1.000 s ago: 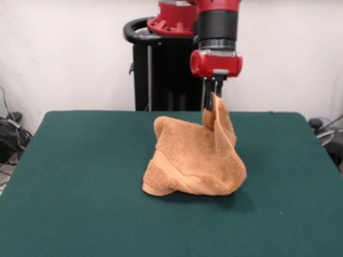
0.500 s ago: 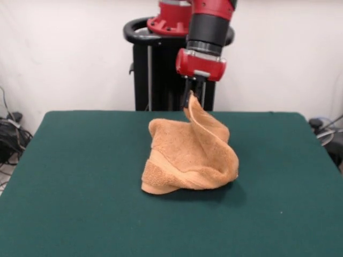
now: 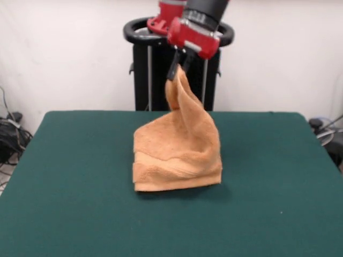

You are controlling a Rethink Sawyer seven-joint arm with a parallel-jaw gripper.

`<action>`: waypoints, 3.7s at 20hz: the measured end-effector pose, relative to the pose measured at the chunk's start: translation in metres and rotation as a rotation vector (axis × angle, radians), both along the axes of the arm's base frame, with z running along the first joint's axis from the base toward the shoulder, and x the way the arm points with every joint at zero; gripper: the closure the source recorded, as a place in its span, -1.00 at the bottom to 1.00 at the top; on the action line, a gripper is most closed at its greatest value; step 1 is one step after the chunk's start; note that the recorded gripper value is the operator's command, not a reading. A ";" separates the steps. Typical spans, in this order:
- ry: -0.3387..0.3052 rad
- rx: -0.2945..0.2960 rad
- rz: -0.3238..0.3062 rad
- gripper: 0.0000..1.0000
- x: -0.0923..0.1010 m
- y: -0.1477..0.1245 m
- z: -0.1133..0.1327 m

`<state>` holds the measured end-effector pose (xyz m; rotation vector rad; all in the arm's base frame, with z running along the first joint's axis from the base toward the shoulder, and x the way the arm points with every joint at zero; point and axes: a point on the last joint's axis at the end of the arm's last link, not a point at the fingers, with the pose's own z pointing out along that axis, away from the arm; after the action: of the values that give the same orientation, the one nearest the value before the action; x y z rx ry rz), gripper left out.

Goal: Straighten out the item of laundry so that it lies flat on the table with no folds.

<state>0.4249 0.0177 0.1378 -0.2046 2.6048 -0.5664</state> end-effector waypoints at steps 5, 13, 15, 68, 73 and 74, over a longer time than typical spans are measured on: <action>-0.011 -0.008 -0.080 1.00 0.000 -0.051 0.033; 0.023 -0.021 -0.223 1.00 0.002 -0.148 0.068; 0.025 -0.025 -0.235 1.00 0.006 -0.159 0.073; 0.297 0.368 -0.024 1.00 0.031 -0.176 -0.022; 0.383 0.260 0.097 1.00 0.024 -0.168 -0.025; 0.398 0.231 0.124 1.00 0.023 -0.166 -0.025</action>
<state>0.4479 -0.1487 0.1124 -0.4376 2.9845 -0.1903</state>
